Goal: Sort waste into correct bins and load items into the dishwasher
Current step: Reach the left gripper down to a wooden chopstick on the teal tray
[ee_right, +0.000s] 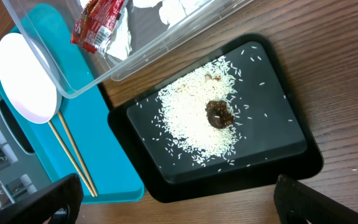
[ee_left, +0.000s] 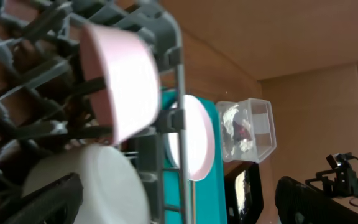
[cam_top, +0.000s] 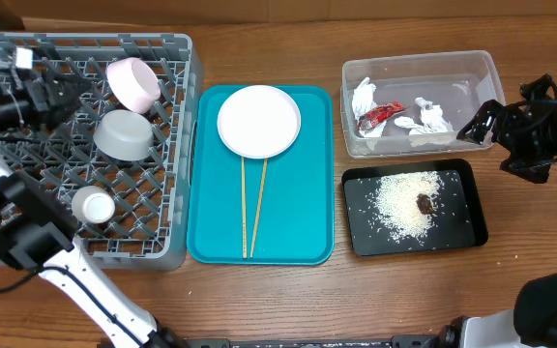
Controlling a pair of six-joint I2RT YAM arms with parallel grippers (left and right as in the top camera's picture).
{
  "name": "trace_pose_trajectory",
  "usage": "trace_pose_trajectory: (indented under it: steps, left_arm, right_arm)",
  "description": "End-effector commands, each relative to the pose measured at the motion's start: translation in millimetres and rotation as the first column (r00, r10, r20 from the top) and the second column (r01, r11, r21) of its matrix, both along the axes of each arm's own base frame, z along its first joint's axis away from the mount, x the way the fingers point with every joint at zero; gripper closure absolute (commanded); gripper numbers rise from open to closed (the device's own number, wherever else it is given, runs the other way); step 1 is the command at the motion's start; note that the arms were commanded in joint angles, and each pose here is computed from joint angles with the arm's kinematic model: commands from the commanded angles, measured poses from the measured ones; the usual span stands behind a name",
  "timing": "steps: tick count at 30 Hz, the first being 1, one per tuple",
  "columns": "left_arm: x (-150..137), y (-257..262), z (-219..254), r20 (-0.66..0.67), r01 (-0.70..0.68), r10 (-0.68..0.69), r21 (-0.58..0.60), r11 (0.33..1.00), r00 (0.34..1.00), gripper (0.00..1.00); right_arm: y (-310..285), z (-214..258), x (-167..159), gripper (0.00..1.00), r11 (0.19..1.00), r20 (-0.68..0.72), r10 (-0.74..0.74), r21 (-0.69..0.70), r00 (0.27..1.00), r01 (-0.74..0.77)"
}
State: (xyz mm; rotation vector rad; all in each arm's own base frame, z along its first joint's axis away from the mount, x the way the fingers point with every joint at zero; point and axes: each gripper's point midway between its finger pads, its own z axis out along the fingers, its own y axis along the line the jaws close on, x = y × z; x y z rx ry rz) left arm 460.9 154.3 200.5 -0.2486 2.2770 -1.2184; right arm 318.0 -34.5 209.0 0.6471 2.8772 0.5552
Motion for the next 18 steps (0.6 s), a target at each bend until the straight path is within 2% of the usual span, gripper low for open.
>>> trace_pose_trajectory:
  steps: [1,4,8,11,13,14,18]
  left_arm:
    - [-13,-27,64,0.09,0.024,-0.031,0.079,0.997,0.995,0.0]
    - [-20,-43,73,-0.002,0.005,-0.005,0.134,0.991,1.0,0.0]
    - [-32,-63,68,-0.181,-0.019,0.08,0.314,0.949,0.98,0.0]
    - [-38,-66,60,-0.278,-0.07,0.24,0.509,0.858,0.93,0.0]
    - [-38,-72,59,-0.278,-0.069,0.287,0.598,0.799,0.916,0.0]
    - [-36,-79,58,-0.276,-0.053,0.279,0.617,0.785,0.92,0.0]
    - [-33,-124,57,-0.299,0.02,0.193,0.586,0.81,0.935,0.0]
  right_arm:
    - [-1,8,2,0.0,1.0,0.027,0.0,-0.014,1.0,0.0]
    - [-1,8,2,0.0,1.0,0.027,0.0,-0.014,1.0,0.0]
    - [-1,8,2,0.0,1.0,0.026,0.0,-0.014,1.0,0.0]
    - [-1,8,2,0.0,1.0,0.026,0.0,-0.013,1.0,0.0]
    - [-1,8,2,0.0,1.0,0.027,0.0,-0.011,1.0,0.0]
    - [-1,8,2,0.0,1.0,0.027,0.0,-0.01,1.0,0.0]
    - [0,8,1,0.0,1.0,0.021,0.0,-0.009,1.0,0.0]
